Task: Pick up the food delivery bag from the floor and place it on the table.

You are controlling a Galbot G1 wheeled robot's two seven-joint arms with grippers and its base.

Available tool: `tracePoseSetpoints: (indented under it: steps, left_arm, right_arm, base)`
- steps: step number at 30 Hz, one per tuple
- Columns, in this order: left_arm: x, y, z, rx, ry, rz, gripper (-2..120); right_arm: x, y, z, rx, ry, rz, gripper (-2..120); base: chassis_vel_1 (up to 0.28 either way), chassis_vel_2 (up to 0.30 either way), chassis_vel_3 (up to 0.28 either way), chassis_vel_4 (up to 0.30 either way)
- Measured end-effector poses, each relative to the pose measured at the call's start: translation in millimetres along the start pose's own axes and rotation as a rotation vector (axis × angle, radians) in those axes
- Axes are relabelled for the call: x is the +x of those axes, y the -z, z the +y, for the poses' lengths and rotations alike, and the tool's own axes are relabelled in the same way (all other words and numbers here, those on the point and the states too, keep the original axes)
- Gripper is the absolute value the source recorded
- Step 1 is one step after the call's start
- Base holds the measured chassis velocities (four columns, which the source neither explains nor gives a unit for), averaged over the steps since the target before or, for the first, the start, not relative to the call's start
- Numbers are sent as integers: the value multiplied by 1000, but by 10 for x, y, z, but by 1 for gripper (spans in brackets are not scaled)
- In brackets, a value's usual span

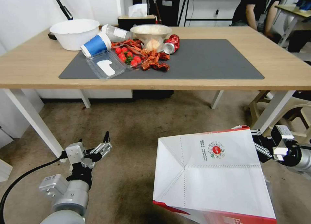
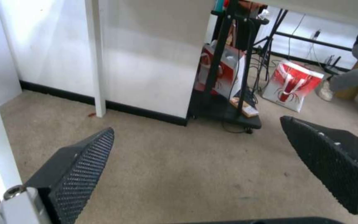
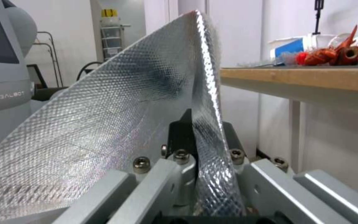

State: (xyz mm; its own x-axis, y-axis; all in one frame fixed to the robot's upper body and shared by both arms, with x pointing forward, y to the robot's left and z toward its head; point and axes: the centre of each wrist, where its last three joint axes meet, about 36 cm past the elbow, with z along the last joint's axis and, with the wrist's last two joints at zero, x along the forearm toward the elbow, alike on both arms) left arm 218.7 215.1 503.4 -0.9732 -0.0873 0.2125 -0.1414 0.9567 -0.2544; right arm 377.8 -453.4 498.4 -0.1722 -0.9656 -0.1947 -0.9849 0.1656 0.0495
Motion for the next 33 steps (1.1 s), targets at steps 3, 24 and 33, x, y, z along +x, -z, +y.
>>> tracePoseSetpoints:
  steps: [3,24,33]
  left_arm:
    - [0,0,0,0,0,0,100]
    - [5,-6,-3,-1,1,1,100]
    - [5,-6,-3,-1,0,0,100]
  right_arm:
    - [-3,12,-7,3,1,1,0]
    - [-7,10,1,8,2,1,0]
    - [-17,16,6,13,1,0,0]
  base:
    - [0,0,0,0]
    - [0,0,0,0]
    - [0,0,0,0]
